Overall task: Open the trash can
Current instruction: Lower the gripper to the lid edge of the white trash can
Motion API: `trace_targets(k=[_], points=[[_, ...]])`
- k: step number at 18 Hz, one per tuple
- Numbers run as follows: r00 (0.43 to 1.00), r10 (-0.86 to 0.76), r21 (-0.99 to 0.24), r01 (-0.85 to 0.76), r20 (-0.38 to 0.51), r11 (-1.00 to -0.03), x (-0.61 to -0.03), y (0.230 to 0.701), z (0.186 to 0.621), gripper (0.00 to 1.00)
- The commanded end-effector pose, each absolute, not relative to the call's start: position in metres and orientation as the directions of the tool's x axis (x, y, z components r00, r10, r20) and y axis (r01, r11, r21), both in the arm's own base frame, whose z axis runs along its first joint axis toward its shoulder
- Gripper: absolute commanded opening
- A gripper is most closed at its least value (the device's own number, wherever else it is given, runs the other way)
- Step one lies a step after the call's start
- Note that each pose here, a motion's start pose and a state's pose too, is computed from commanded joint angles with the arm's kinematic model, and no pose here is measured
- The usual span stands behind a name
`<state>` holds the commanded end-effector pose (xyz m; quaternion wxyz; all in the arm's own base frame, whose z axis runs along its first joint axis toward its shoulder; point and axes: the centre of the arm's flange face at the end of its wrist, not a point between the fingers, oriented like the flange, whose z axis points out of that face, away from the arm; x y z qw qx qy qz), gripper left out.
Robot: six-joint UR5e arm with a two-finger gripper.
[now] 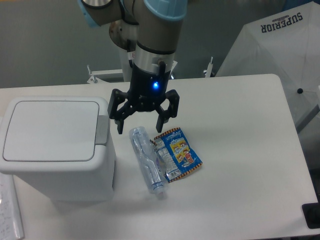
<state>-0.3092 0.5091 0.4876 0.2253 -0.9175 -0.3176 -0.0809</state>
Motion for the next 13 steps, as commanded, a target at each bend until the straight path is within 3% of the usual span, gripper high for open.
trace_targets(k=[13], points=[[0.796, 0.527, -0.354, 0.604, 0.296, -0.714, -0.295, 0.515, 0.484, 1.00]])
